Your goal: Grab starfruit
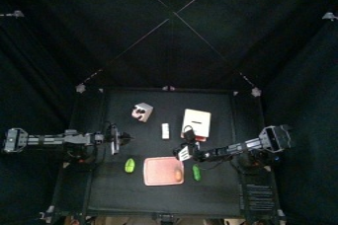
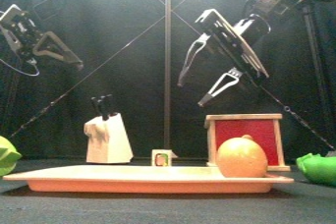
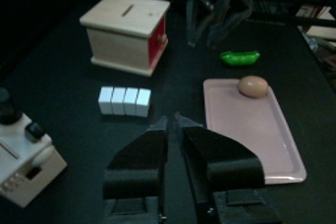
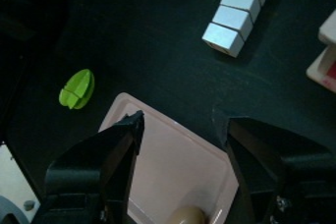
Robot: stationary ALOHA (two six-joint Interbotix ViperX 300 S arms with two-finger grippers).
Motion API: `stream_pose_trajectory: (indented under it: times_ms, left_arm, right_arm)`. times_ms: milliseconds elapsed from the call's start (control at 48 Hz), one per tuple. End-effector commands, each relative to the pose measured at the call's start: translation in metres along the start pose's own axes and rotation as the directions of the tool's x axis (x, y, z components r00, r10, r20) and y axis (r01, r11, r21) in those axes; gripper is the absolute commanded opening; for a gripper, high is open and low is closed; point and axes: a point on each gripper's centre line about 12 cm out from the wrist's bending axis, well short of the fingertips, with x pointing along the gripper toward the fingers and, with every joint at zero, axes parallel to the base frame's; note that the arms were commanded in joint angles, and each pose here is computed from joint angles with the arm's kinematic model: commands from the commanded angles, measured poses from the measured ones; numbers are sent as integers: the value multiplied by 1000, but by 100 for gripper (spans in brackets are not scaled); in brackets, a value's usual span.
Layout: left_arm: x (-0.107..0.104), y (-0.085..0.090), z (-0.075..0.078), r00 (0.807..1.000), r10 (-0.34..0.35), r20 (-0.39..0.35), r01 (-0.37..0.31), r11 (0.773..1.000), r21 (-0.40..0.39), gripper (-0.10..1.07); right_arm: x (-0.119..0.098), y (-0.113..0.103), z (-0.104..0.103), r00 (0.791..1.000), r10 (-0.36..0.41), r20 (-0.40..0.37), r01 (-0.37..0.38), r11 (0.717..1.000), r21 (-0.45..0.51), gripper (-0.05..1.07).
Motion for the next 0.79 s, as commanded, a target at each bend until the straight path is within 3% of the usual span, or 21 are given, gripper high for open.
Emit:
stream_pose_trajectory:
  times_ms: [0,229,438,562,771]
  left_arm:
    - [0,-6,15,1000,-26,-16,25,998,-61,72]
    - [-5,-19,35,990,-92,-109,71,980,-185,71]
    - [-5,-27,38,965,-145,-217,89,965,-246,71]
    - [-1,-31,37,942,-173,-289,91,957,-276,71]
    - [4,-40,34,886,-215,-412,75,941,-330,71]
  right_arm:
    - [-9,14,20,997,57,57,-56,998,-22,90]
    - [-7,9,39,990,65,128,-52,993,-102,90]
    - [-4,-1,51,985,42,167,-22,993,-117,90]
    - [-7,-4,54,982,50,181,-24,989,-146,90]
    - [-17,-8,66,973,74,218,-36,984,-176,90]
